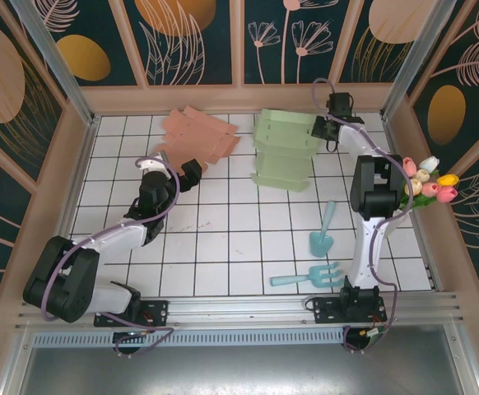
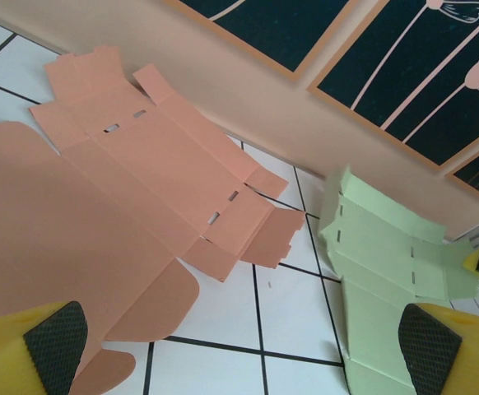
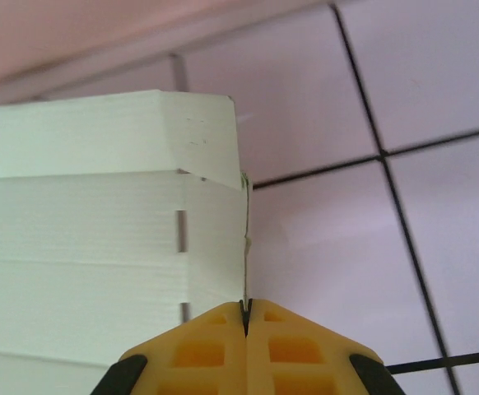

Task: Fold the paper box

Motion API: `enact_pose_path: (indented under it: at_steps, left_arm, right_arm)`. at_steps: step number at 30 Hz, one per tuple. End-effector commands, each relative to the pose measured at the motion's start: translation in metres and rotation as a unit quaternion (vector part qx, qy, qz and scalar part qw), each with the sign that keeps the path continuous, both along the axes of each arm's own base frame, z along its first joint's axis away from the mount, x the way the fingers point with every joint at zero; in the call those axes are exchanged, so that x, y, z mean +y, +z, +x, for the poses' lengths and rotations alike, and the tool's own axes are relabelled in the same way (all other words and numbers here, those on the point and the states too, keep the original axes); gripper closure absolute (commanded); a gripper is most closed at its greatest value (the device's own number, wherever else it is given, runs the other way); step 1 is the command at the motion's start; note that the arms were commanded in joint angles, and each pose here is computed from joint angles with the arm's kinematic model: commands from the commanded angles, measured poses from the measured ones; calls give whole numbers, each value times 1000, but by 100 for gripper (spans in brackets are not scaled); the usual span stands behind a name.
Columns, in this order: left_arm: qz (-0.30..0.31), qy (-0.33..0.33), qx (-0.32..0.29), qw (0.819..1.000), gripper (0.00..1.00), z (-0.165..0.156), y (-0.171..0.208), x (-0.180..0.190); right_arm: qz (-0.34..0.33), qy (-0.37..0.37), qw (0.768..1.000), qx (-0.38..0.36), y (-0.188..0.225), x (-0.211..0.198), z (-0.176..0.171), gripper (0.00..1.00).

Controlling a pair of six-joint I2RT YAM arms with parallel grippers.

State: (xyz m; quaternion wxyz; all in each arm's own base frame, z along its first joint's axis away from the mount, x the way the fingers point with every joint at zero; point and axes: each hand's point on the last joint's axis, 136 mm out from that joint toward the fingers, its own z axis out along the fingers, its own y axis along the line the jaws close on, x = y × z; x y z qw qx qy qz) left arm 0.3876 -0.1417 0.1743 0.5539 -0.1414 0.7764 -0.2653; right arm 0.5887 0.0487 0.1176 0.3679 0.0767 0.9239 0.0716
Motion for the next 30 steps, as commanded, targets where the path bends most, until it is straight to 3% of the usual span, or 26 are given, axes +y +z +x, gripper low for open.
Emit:
enact_pose_path:
  at_steps: [1, 12, 16, 19, 23, 27, 30]
  left_arm:
    - [-21, -16, -4, 1000, 1, -6, 7, -7]
    - [-65, -47, -20, 997, 1, -31, 32, -10]
    - [-74, -61, -38, 995, 1, -46, 47, -8]
    - [-25, -83, -60, 994, 1, -51, 58, -10]
    - [14, -81, -72, 994, 1, -52, 60, -6]
    - [16, -120, -86, 989, 1, -56, 66, -19]
    - [10, -158, -100, 982, 1, -61, 72, -31]
  right_arm:
    - [-19, 27, 993, -116, 96, 27, -4, 100]
    - [-69, 79, 967, -231, 200, 98, -100, 100]
    - [-40, 115, 957, -265, 236, 128, -150, 100]
    - [4, 150, 949, -276, 255, 146, -185, 100]
    - [40, 180, 940, -287, 266, 152, -222, 100]
    - [66, 223, 928, -293, 263, 155, -251, 100]
    - [82, 283, 906, -304, 261, 164, -277, 100]
